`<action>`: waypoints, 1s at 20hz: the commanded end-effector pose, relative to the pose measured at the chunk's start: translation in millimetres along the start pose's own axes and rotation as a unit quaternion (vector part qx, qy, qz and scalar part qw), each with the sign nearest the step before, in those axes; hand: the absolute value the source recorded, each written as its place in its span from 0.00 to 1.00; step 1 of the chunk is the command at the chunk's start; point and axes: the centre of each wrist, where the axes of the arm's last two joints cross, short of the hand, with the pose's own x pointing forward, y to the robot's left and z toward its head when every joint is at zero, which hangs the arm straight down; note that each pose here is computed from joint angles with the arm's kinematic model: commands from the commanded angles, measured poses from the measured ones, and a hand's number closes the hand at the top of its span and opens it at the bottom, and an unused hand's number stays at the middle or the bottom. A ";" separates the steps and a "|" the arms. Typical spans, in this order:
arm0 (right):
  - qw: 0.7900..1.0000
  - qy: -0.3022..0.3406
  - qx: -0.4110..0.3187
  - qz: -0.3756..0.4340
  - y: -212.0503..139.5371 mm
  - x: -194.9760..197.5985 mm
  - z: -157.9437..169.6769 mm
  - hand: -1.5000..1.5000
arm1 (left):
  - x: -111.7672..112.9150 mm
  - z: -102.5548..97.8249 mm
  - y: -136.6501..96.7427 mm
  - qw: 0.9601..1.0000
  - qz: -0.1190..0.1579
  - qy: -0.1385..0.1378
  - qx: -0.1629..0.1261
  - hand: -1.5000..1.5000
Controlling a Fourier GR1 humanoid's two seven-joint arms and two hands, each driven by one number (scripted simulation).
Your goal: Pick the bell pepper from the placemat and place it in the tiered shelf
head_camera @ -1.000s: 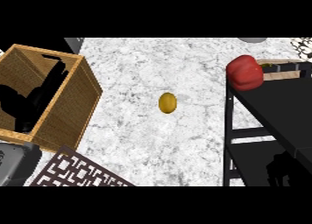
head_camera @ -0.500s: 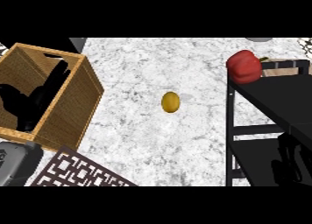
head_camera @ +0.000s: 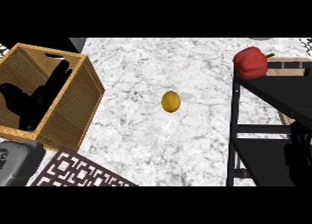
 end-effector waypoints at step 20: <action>0.984 0.117 -0.119 -0.067 -63.2 -1.9 33.2 1.00 | -2.1 4.9 10.8 1.000 0.007 0.005 0.011 0.50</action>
